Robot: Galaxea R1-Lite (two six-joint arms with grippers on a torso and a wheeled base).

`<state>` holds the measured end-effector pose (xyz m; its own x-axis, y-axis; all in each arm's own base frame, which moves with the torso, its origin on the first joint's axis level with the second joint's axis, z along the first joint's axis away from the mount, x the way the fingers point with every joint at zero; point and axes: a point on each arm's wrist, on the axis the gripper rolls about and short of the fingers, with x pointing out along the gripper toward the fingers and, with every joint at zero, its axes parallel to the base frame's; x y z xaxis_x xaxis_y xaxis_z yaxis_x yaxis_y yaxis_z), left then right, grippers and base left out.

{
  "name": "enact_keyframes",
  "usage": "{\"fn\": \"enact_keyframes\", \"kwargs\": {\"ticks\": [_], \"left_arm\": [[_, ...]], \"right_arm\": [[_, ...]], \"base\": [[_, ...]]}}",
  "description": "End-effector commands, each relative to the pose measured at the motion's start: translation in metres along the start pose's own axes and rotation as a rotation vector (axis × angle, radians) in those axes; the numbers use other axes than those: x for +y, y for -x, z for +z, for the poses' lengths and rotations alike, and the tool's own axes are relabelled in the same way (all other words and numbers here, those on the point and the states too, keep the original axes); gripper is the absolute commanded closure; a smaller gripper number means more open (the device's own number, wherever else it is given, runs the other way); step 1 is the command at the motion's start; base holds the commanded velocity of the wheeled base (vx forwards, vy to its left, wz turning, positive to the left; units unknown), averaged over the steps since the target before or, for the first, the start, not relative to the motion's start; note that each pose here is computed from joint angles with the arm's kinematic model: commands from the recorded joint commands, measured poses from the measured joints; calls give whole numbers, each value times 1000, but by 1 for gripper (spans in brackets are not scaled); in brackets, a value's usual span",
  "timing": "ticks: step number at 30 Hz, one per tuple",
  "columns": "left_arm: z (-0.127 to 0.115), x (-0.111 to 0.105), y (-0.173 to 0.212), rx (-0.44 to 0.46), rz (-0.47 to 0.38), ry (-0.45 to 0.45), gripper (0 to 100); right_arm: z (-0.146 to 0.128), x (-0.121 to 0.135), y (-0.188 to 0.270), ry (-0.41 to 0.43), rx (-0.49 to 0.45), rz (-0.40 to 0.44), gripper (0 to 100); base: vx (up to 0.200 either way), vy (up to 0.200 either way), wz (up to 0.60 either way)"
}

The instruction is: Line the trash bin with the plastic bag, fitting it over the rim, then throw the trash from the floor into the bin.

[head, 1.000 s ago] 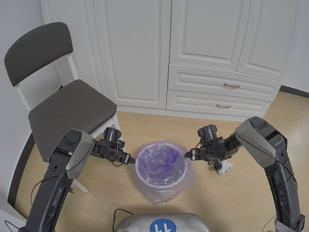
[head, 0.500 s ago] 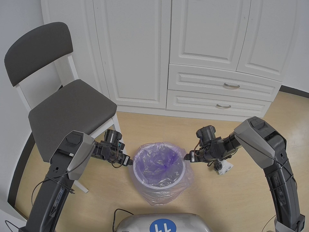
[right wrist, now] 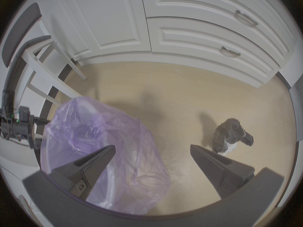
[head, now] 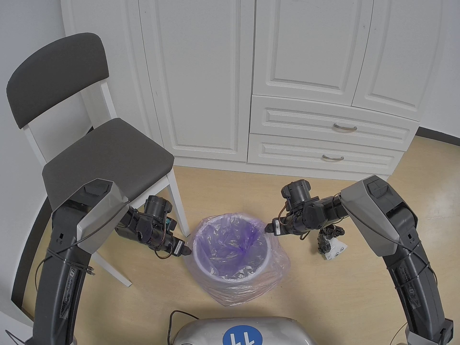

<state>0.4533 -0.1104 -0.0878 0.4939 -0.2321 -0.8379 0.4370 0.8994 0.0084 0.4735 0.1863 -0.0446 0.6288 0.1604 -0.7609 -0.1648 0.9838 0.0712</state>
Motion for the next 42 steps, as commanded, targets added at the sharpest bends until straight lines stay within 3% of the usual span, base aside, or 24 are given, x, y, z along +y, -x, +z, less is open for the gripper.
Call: {"fn": "enact_keyframes", "kwargs": {"ticks": [1,11,12,14,23,28,35,42], "left_arm": [[-11,-7,54,-55,12,-10,0],[-25,-8,68,-24,15,-3,0],[-28,-6,70,-28,15,5,0],[-31,-6,73,-37,17,6,0],[-43,3,52,-66,16,-32,0],[-22,10,43,-122,-17,-42,0],[11,20,30,-35,-38,-148,0],[33,29,12,-18,-41,-207,0]], "right_arm": [[-9,-1,-37,25,-9,-13,0],[3,-13,-34,-15,-64,-23,0],[22,-19,-17,-55,-109,-41,0],[32,-26,2,-74,-122,-60,0],[10,-35,55,-90,-45,-138,0],[-6,-43,66,-120,-119,-132,0],[-35,-35,69,-106,-217,-81,0],[-40,-30,61,-95,-225,-45,0]], "base": [[0,0,0],[0,0,0],[0,0,0],[0,0,0],[0,0,0],[0,0,0],[0,0,0],[0,0,0]]}}
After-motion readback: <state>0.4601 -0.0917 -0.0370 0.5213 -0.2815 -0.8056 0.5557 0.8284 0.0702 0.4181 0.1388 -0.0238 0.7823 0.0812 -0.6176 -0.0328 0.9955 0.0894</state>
